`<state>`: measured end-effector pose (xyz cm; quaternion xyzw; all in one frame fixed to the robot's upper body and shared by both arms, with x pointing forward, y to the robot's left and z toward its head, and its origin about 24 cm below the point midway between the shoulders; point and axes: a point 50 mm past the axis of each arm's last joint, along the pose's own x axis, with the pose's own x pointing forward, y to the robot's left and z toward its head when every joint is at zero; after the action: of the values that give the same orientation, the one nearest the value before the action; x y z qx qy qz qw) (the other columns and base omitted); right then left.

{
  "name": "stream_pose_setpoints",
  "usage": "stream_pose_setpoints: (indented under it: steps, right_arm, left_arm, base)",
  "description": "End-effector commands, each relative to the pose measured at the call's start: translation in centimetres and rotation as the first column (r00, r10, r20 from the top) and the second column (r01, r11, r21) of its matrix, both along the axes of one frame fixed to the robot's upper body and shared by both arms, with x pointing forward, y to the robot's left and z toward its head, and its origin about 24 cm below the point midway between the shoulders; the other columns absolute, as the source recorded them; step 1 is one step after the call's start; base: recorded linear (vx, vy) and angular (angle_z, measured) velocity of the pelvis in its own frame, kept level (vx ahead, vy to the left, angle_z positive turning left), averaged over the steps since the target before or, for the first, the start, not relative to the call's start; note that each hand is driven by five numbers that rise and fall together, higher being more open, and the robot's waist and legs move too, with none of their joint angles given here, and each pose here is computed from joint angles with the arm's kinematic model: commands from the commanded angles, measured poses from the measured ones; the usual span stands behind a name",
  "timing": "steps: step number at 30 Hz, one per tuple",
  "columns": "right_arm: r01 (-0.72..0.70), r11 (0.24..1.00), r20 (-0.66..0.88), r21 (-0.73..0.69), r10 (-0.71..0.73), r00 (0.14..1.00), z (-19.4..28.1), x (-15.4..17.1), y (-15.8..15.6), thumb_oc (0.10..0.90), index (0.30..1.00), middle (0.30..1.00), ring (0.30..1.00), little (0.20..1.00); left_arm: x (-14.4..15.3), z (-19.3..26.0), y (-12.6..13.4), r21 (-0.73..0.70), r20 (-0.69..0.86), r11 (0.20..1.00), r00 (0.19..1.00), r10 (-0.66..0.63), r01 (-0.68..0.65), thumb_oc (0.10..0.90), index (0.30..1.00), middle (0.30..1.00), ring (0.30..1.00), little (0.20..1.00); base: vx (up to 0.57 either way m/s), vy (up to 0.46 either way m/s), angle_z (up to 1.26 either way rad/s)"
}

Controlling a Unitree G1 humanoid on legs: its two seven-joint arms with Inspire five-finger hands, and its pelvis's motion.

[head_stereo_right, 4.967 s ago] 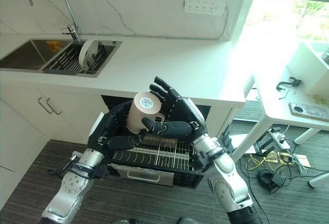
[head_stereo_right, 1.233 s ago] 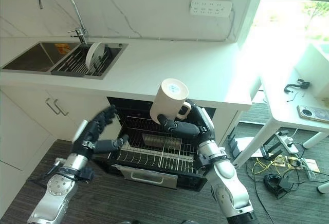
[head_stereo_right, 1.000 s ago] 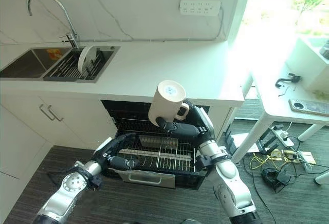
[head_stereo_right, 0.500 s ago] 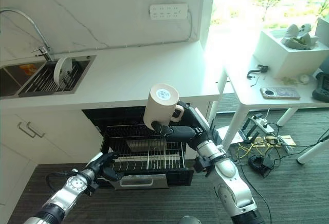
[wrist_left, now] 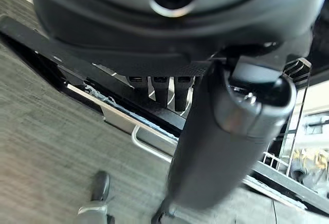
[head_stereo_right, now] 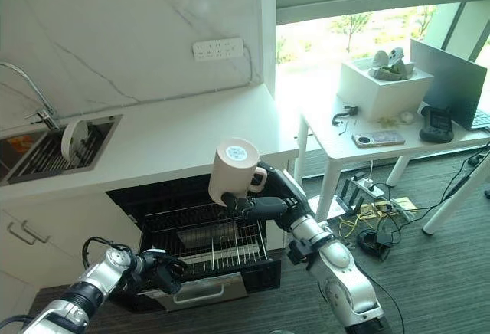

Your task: Place the dishes in the dishwasher.

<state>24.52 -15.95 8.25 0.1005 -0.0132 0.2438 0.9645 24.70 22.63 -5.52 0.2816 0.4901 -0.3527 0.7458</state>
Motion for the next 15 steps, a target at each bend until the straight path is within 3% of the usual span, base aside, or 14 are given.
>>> stream_pose_setpoints:
  steps: [1,5,8,10,12,13,15]
  right_arm:
    - [-0.092,0.986,0.332,0.142,0.040,0.942,7.0,1.0,0.9,0.400,0.300,0.300,0.300,0.300]
    - [-0.087,0.987,0.328,0.138,0.038,0.944,6.9,1.0,0.4,0.400,0.300,0.300,0.300,0.300]
    - [-0.083,0.988,0.329,0.133,0.035,0.944,6.9,0.9,0.1,0.400,0.300,0.300,0.300,0.300]
    - [-0.068,0.989,0.326,0.132,0.021,0.945,6.8,0.9,-0.2,0.400,0.300,0.300,0.300,0.300]
    - [-0.058,0.989,0.323,0.133,0.012,0.946,6.7,0.8,-0.4,0.400,0.300,0.300,0.300,0.300]
    - [-0.046,0.990,0.320,0.131,0.002,0.947,6.5,0.8,-0.6,0.400,0.300,0.300,0.300,0.300]
    - [-0.026,0.991,0.317,0.132,-0.017,0.948,6.3,0.6,-1.0,0.400,0.300,0.300,0.300,0.300]
  left_arm:
    - [-10.5,-3.8,-2.4,-0.367,-0.684,0.930,0.685,-0.252,-0.025,0.800,0.900,0.900,0.900,0.900]
    - [-10.2,-2.4,-2.4,-0.440,-0.685,0.898,0.650,-0.329,-0.009,0.800,0.900,0.900,0.900,0.900]
    - [-9.6,-1.7,-2.5,-0.462,-0.649,0.887,0.686,-0.328,-0.014,0.800,0.900,0.900,0.900,0.900]
    - [-8.5,-0.7,-2.4,-0.498,-0.578,0.866,0.756,-0.308,-0.028,0.800,0.900,0.900,0.900,0.900]
    - [-7.4,-0.1,-2.4,-0.516,-0.500,0.855,0.830,-0.249,-0.053,0.800,0.900,0.900,0.900,0.900]
    - [-5.8,0.9,-2.6,-0.547,-0.376,0.833,0.914,-0.154,-0.084,0.800,0.900,0.900,0.900,0.900]
    - [-3.8,2.2,-2.5,-0.584,-0.214,0.799,0.977,0.022,-0.146,0.800,0.900,0.900,0.900,0.900]
  base:
    - [0.00,0.000,0.00]
    - [0.00,0.004,-0.01]
    - [0.00,0.006,0.03]
    - [0.00,0.009,0.09]
    - [0.01,0.001,0.06]
    - [0.01,0.006,0.07]
    - [0.01,0.006,0.11]
